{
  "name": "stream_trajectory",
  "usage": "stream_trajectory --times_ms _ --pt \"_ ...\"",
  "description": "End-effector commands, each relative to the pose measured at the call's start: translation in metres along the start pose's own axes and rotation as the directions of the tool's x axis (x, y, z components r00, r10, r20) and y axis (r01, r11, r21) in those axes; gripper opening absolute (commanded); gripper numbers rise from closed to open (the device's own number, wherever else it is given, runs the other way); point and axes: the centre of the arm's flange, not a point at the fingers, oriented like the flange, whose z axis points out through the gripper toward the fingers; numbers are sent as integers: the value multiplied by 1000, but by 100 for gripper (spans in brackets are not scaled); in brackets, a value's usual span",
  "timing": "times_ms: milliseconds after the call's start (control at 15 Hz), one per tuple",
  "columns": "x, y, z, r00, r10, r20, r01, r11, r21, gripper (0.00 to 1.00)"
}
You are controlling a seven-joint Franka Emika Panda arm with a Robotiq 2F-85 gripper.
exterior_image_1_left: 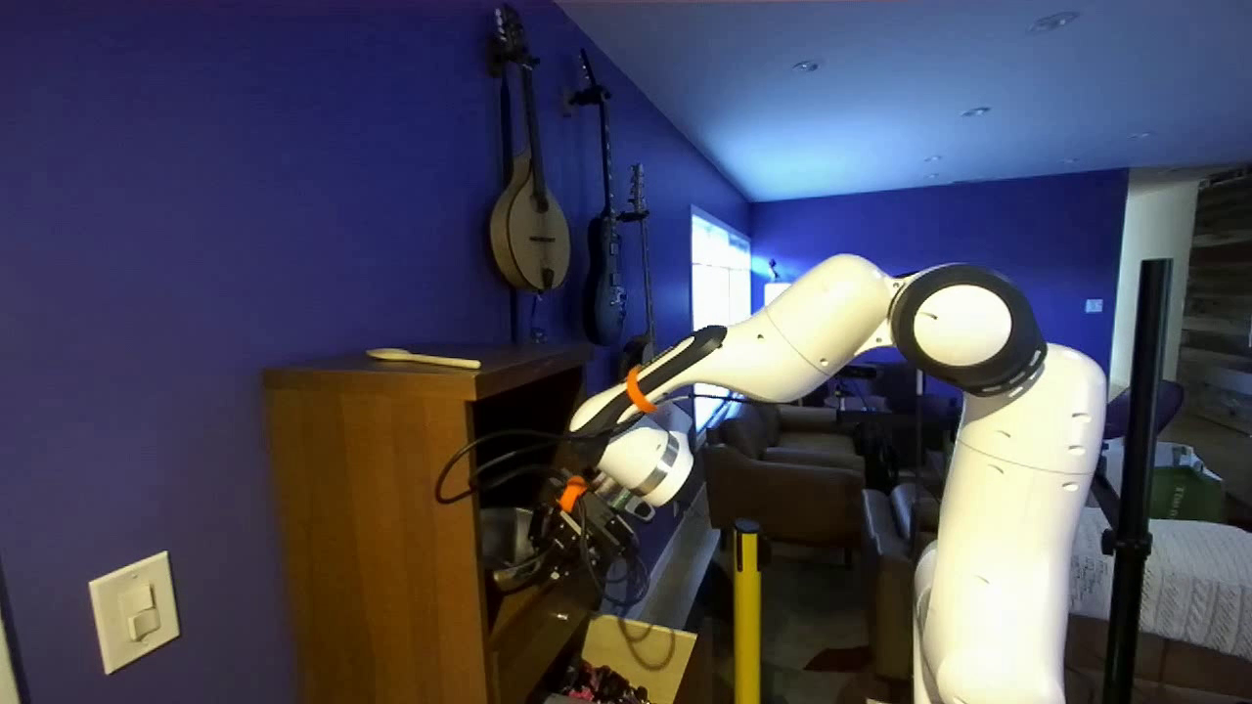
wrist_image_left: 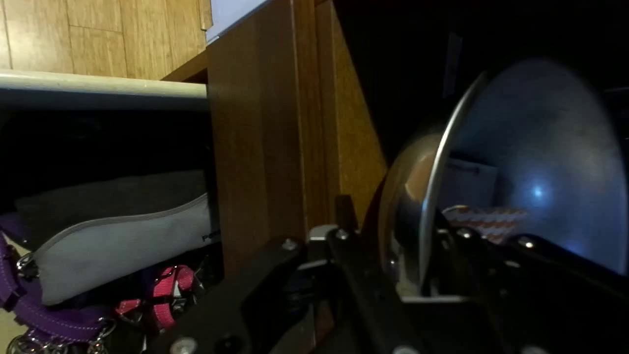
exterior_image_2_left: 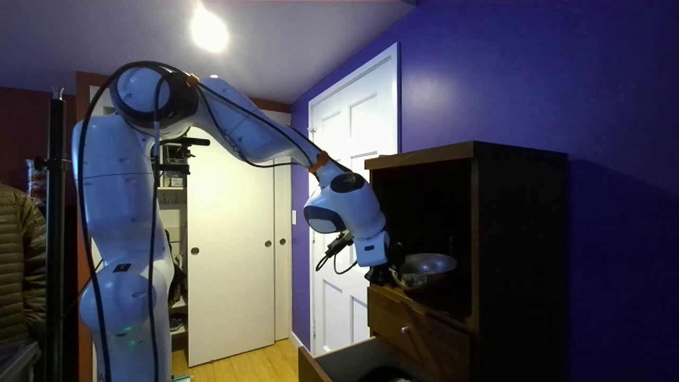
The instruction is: Put the silver bowl inside the open drawer
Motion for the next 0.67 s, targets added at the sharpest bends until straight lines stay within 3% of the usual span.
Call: stream_trajectory --times_ms 0,67,400,533,600 --pt "1 -5 7 999 -16 -37 15 1000 -18 4" --pt "1 -6 3 999 -22 -37 21 1000 -16 0" --pt "10 -7 -30 1000 -16 -25 15 1000 -16 2" --pt "28 -4 -56 1000 -23 11 24 995 -93 2" --pt "37 1 -72 997 -37 73 49 984 -170 2"
